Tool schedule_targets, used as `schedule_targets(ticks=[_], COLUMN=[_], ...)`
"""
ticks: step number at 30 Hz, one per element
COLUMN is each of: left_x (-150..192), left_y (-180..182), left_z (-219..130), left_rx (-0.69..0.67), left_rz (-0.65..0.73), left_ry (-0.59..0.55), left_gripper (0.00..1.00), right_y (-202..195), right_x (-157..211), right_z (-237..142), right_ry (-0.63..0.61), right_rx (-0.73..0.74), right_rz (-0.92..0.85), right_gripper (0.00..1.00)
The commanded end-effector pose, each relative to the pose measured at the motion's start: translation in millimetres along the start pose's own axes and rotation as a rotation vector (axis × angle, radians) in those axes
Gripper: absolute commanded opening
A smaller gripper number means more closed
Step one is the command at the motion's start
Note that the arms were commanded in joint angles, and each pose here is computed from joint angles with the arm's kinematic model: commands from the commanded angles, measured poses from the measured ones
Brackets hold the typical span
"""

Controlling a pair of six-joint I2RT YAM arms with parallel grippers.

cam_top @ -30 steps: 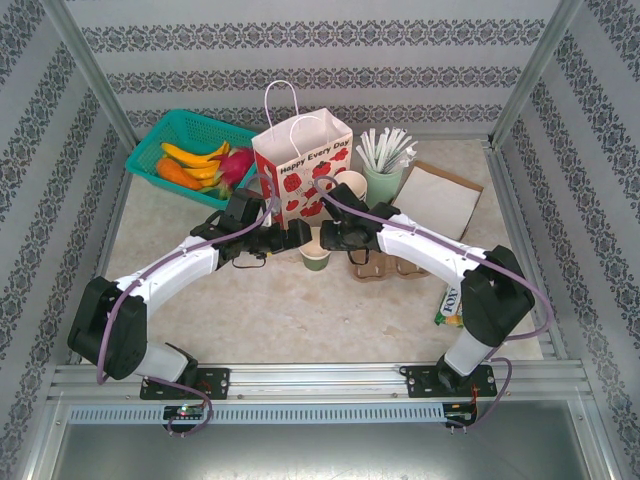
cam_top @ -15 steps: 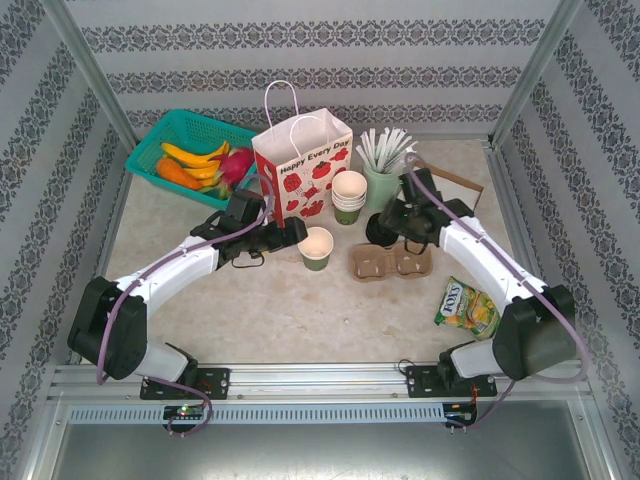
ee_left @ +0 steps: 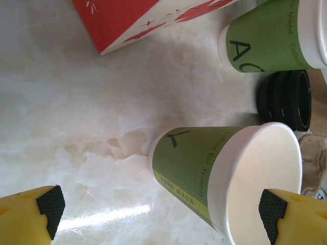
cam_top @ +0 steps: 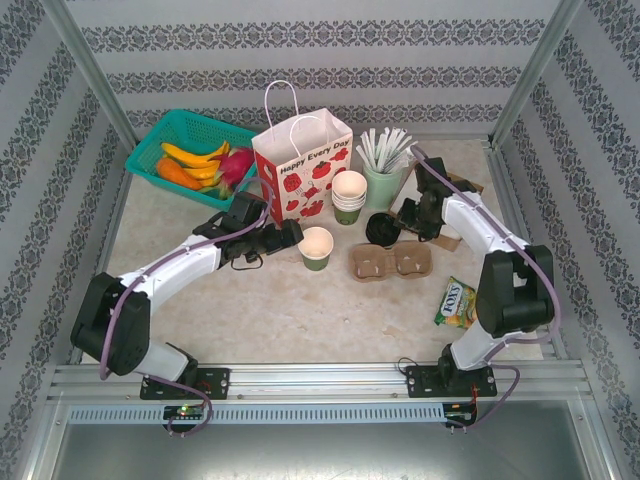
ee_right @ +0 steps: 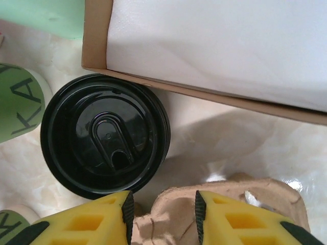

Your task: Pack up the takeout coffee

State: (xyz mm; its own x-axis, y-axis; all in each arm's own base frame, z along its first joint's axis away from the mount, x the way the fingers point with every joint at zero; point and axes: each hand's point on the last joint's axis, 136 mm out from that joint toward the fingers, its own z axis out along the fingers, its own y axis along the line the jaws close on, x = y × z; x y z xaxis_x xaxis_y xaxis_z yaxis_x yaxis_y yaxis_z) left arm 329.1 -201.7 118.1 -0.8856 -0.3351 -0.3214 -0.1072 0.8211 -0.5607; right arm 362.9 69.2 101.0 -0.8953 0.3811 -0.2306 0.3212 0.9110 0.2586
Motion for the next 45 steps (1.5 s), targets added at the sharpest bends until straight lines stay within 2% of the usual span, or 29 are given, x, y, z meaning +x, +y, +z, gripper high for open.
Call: schedule_targets(ticks=[1,9,20,29,36,45], left_x=[-4,-4,0,0,1,-2], left_y=[-7,-7,-4,-3,-2,-7], left_z=[-3,0,5,6,5,2], left_rx=[-0.015,-0.022,-0.028,-0.032,-0.031,-0.013], left_rz=[0.007,0.013,-0.008,-0.011,-0.014,0.006], left_ry=[-0.001,0.016,0.03,0.031,0.027,0.013], left_gripper=[1.0,1.0,1.0,1.0,1.0,1.0], right_y=[1,12,12,12,10,8], right_x=[3,0,-7,-11,-17,-21], right_z=[7,28,48,58,45,23], right_ry=[0.036,0.05,0.055,0.046,-0.006,-0.085], right_rx=[0.009,-0.021,0.006,0.046,0.07,0.08], right_rz=[-0.096,-0.167,-0.116,-0.144,-0.165,-0.174], right_gripper=[0.41,0.43,0.42,0.35,0.24,0.19])
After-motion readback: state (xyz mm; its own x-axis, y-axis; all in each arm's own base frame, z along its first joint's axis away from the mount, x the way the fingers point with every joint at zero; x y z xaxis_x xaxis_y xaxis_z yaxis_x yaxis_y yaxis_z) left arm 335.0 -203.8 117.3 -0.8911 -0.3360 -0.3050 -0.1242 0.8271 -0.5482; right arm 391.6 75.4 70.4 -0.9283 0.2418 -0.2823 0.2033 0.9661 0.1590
